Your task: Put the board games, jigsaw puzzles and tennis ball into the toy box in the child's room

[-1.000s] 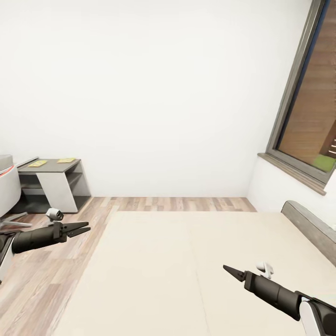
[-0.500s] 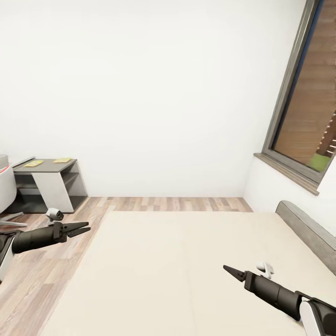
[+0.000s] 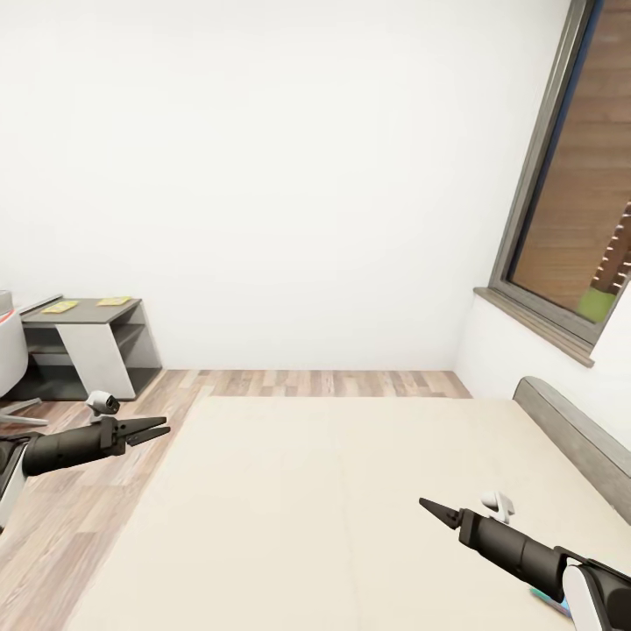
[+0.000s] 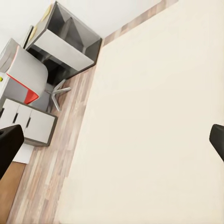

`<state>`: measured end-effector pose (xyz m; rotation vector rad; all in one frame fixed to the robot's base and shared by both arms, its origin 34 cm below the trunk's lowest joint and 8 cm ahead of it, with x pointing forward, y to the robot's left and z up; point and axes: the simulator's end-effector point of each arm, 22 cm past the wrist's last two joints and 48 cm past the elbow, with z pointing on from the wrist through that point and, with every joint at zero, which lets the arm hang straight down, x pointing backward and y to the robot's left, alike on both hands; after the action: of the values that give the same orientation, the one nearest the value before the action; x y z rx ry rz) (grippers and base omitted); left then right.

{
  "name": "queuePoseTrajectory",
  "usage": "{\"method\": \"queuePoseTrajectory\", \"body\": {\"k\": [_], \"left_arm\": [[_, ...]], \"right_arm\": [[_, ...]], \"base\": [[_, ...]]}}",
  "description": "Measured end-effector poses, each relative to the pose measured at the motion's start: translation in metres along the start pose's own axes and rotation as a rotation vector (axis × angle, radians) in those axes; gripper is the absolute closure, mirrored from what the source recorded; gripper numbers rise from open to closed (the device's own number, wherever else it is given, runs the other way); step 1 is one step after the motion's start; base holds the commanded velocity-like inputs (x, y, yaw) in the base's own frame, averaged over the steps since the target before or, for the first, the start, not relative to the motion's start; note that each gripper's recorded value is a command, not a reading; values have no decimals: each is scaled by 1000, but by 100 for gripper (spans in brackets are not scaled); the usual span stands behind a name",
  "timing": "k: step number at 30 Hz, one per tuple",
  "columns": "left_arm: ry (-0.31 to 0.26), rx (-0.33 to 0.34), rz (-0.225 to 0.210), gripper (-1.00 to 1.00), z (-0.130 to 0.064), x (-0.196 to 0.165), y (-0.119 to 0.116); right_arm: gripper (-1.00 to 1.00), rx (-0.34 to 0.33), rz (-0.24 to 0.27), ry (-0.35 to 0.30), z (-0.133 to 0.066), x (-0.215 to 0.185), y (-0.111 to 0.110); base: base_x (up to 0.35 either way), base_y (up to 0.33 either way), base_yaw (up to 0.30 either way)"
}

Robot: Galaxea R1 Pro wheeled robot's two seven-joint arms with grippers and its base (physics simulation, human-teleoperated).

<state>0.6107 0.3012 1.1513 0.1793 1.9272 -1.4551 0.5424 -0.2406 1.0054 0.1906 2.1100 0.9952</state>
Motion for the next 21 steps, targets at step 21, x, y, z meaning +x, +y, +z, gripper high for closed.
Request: {"method": "queuePoseTrajectory", "body": {"k": [21], "left_arm": [[0,0,0,-100,0,0,0]], "right_arm": [[-100,-1,1,0,0,0,0]], "base": [[0,-4,0]]}}
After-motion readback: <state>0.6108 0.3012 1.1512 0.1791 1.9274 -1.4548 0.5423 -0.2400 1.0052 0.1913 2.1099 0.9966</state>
